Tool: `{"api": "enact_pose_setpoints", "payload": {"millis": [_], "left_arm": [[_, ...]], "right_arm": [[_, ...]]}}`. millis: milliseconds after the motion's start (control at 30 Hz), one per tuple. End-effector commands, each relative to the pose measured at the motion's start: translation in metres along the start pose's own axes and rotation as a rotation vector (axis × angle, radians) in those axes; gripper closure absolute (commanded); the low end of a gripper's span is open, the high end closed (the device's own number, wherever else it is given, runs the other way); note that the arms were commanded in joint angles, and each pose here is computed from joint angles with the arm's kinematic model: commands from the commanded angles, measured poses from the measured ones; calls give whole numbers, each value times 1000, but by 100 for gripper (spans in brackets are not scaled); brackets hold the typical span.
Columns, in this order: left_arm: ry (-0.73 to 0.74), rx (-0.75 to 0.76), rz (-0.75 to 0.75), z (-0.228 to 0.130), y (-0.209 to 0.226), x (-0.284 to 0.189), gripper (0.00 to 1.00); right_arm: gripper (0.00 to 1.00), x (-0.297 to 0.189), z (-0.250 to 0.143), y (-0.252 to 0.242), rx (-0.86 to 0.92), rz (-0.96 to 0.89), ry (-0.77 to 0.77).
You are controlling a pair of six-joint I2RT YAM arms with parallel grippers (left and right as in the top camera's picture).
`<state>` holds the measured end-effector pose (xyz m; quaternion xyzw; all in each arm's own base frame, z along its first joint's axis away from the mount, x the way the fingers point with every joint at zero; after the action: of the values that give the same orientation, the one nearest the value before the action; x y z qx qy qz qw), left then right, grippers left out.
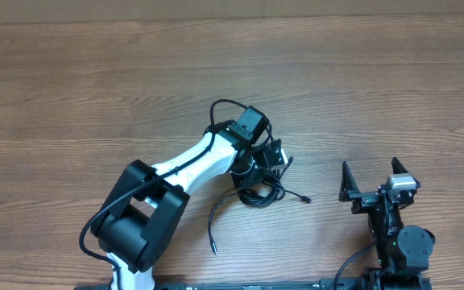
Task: Untangle cables
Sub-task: 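Close the left gripper on the coil and lift it up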
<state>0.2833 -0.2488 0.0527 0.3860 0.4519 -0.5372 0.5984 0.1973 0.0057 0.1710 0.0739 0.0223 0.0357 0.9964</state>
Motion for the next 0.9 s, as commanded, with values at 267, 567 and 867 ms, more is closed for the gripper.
{"api": "enact_pose_setpoints", "payload": {"millis": [267, 567, 867], "left_arm": [[-166, -319, 111, 49, 28, -62, 96], [-462, -396, 170, 96, 31, -160, 96], [-580, -339, 140, 102, 5, -209, 96]], "right_arm": [[0, 0, -2, 0, 3, 0, -2], [0, 0, -2, 0, 3, 0, -2], [0, 0, -2, 0, 3, 0, -2]]}}
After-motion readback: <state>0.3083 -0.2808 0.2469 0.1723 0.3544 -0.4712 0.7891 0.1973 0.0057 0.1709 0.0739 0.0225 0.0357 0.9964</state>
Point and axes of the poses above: each gripper's point midway between its finger pads, its own x axis out along the fingers, its own y axis along the line the jaws close on, z = x × y, the point moved 5 cm from there along -x, back along the fingers, and after that the axes turned 9 degrees about x, right-handed, at the moved point
